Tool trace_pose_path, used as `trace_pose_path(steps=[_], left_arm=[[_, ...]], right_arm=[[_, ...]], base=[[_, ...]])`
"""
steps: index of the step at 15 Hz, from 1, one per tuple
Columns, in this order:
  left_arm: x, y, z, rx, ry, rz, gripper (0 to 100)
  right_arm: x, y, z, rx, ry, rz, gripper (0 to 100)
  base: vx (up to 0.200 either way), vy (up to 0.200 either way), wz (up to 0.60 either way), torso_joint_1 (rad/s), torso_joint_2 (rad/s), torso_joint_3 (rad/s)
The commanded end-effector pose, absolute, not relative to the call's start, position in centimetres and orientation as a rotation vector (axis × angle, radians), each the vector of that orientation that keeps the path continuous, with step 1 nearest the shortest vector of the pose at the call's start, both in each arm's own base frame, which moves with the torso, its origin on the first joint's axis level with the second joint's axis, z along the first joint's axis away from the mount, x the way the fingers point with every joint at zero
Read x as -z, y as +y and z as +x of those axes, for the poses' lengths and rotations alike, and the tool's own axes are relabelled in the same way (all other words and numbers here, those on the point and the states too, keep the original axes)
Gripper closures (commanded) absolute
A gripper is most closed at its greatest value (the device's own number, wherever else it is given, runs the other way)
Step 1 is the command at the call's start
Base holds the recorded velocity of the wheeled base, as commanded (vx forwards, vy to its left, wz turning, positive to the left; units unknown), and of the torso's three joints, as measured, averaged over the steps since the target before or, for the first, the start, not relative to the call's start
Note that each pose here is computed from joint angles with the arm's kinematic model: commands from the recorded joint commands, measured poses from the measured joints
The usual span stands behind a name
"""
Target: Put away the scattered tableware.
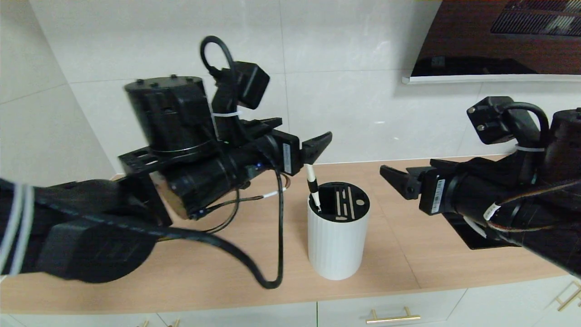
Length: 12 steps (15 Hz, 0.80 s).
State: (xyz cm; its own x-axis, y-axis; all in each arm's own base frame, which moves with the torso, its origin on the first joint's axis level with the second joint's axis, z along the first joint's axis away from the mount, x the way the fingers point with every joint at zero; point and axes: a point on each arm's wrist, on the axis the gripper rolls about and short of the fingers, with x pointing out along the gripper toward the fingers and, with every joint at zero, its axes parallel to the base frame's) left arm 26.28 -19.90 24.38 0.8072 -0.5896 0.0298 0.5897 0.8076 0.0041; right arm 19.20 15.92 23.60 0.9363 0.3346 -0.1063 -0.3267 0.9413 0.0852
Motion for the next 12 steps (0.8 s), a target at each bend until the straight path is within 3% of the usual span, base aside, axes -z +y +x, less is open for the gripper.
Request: trace_pose_path(steps=[1, 2, 3, 5, 10, 12], left_arm=[[-27.1, -12.5, 19.4, 0.535, -0.168, -0.049, 0], [-27.2, -9.9, 16.8, 0.495, -0.202, -0.055, 0], [-27.1, -9.0, 15.8, 0.481, -0.214, -0.057, 0], [-26.2, -3.7, 9.4, 0.338, -0.256, -0.049, 0], [-22.0, 0.9, -2.3, 0.284, -0.187, -0.048, 0], [-20.5, 1.1, -4.0, 0.225, -0.179, -0.056, 0]], right_arm=[[-23.6, 13.1, 18.9, -0.248, 0.106, 0.072, 0], [-23.4, 11.5, 17.7, -0.201, 0.097, 0.076, 0], [-23.3, 10.8, 17.1, -0.182, 0.090, 0.079, 0], [-23.8, 4.7, 12.4, -0.026, -0.029, 0.139, 0], [-22.4, 0.1, 2.8, 0.016, -0.138, 0.095, 0], [-21.9, -0.8, -0.8, 0.029, -0.173, 0.033, 0]], base=[[0.000, 0.000, 0.00, 0.000, 0.00, 0.000], [0.000, 0.000, 0.00, 0.000, 0.00, 0.000], [0.000, 0.000, 0.00, 0.000, 0.00, 0.000], [0.000, 0.000, 0.00, 0.000, 0.00, 0.000], [0.000, 0.000, 0.00, 0.000, 0.00, 0.000], [0.000, 0.000, 0.00, 0.000, 0.00, 0.000]])
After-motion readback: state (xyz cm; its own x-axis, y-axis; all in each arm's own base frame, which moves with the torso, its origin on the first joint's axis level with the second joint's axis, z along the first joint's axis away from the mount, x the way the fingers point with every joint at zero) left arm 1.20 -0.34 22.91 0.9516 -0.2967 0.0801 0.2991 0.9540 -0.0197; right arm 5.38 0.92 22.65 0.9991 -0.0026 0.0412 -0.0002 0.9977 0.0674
